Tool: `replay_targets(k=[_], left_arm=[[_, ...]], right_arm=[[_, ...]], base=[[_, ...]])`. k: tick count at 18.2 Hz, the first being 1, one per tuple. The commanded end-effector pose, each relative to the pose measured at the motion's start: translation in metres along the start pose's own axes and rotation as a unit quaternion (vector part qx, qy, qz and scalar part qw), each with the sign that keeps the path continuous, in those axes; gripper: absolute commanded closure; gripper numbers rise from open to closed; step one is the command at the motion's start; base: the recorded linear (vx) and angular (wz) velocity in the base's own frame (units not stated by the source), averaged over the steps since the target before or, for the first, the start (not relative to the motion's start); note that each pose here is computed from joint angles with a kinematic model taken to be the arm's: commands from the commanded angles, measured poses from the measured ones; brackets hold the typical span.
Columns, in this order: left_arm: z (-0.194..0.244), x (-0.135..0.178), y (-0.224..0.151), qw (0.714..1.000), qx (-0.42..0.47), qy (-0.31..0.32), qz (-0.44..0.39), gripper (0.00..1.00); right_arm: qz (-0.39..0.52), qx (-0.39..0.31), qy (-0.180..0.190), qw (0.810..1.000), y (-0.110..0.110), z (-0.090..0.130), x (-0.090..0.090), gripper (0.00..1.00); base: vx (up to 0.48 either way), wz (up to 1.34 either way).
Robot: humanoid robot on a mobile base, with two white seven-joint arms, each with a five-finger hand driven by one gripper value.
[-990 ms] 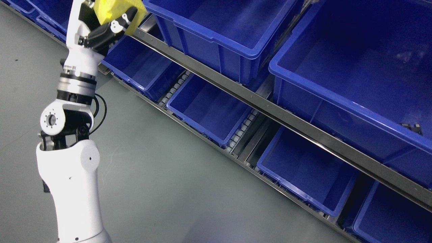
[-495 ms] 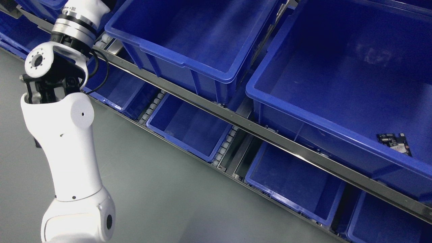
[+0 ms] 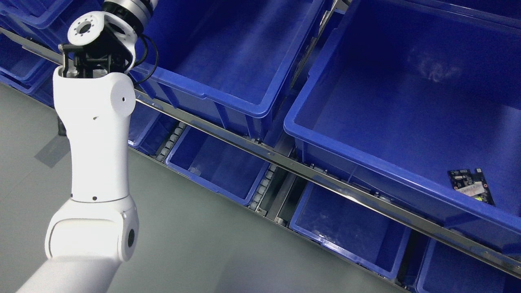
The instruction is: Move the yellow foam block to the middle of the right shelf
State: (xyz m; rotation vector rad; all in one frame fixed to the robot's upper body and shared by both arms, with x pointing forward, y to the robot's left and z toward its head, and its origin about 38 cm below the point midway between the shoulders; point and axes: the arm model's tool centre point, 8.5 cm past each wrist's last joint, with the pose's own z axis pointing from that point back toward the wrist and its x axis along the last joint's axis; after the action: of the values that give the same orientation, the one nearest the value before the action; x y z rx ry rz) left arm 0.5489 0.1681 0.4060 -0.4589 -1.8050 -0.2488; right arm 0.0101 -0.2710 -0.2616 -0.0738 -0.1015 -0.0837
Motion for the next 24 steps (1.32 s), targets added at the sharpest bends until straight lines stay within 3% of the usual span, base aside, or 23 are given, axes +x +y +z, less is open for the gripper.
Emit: replay_targets(k=[1,3,4,8,12,15,18,24], left_arm=[[-0.033,-0.072,0.007,0.989,0.009,0.148,-0.019,0.24],[-0.034,-0.073,0.003,0.988,0.005,0.152,-0.028,0.04],[-0.034,-0.070,0.002,0.989,0.003,0.147,-0.028,0.00],[-0.032,-0.041,0.002,0.995,-0.001,0.099,-0.023,0.00],[-0.016,0.024,0.004,1.000,0.000,-0.007,-0.019,0.00],[0.021,0.069,0.003,0.994,0.003,-0.101,-0.027,0.00],[0.062,0.068,-0.005,0.989,0.001,-0.142,-0.039,0.00],[0.104,0.026,-0.008,0.969,-0.073,-0.221,-0.078,0.00]], right_arm=[[0.001,-0.008,-0.010,1.000,-0.011,-0.001,0.008,0.00],[0.001,-0.008,-0.010,1.000,-0.011,-0.001,0.008,0.00],[0.001,-0.008,-0.010,1.000,-0.011,-0.001,0.008,0.00],[0.001,-0.008,-0.010,1.000,-0.011,-0.001,0.008,0.00],[0.001,-0.008,-0.011,1.000,-0.011,-0.001,0.009,0.00],[0.001,-0.008,-0.010,1.000,-0.011,-0.001,0.008,0.00],[0.001,-0.008,-0.010,1.000,-0.011,-0.001,0.008,0.00],[0.001,-0.008,-0.010,1.000,-0.011,-0.001,0.008,0.00]], base=[[0.026,-0.01],[0.013,0.00],[0.000,0.00],[0.000,0.00],[0.000,0.00],[0.000,0.00],[-0.006,0.01],[0.000,0.00]])
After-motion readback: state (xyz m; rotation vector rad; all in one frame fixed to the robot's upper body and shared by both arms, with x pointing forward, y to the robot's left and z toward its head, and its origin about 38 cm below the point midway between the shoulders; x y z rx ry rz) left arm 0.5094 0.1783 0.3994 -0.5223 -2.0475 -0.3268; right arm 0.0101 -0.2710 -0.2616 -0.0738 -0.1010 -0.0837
